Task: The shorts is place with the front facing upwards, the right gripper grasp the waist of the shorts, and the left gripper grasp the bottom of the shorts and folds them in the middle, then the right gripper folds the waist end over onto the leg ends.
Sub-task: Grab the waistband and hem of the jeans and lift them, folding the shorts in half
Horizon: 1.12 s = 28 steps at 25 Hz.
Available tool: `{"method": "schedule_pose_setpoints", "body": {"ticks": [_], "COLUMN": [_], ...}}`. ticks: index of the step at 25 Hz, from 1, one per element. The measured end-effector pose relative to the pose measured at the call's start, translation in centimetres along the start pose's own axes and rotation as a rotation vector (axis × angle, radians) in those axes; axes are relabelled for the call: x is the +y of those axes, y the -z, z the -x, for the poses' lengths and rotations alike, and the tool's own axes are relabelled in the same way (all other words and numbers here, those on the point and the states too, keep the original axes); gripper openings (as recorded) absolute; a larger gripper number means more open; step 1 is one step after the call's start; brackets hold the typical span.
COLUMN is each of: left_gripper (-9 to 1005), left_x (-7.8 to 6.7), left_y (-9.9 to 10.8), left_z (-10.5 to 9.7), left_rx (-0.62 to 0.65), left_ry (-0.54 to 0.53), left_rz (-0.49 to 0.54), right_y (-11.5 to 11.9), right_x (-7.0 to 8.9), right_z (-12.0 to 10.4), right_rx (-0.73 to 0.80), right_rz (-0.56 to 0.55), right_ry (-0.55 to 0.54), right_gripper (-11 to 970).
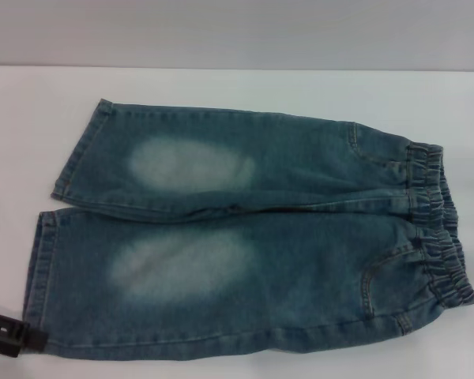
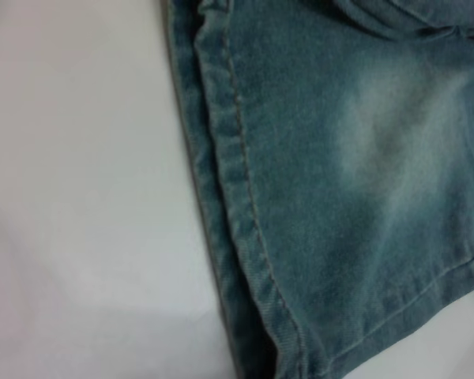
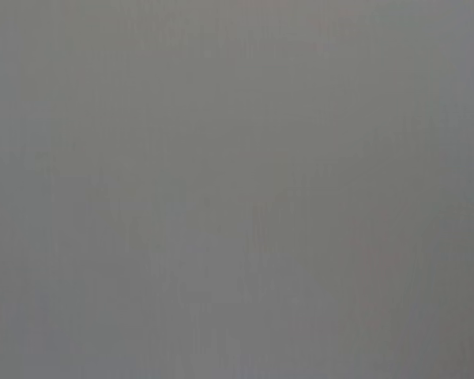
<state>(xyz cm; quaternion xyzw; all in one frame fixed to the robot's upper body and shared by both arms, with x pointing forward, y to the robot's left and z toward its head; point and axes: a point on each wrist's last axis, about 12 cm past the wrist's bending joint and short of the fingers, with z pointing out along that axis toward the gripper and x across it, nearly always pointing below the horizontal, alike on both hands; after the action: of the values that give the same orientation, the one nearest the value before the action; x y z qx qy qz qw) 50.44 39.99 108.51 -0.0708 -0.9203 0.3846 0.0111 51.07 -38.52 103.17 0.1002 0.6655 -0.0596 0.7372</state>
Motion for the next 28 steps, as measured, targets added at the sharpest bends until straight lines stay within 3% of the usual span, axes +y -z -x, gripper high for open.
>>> {"method": "schedule_pose_setpoints", "body": {"ticks": [9, 15, 28], "left_gripper": [799, 799, 800], "left_x": [-0.2, -1.4, -1.8], "left_y": [-0.2, -0.8, -0.8], "left_z": [0.2, 1.5, 2.7], "left_rx": [0.003, 0.003, -0.001], "left_ry": [-0.006, -0.053, -0.088], "left_rz": [-0.006, -0.037, -0.010], "right_y": [0.0, 0.0, 0.1], "right_x": [0.0, 0.0, 0.3], "right_z": [0.0, 0.0, -0.2], "right_rx": [-0.001, 0.000, 0.010], "right_rz": [0.000, 0.000, 0.013], "right_ry": [0.003, 0.004, 0.002], "right_gripper": [649, 649, 649]}}
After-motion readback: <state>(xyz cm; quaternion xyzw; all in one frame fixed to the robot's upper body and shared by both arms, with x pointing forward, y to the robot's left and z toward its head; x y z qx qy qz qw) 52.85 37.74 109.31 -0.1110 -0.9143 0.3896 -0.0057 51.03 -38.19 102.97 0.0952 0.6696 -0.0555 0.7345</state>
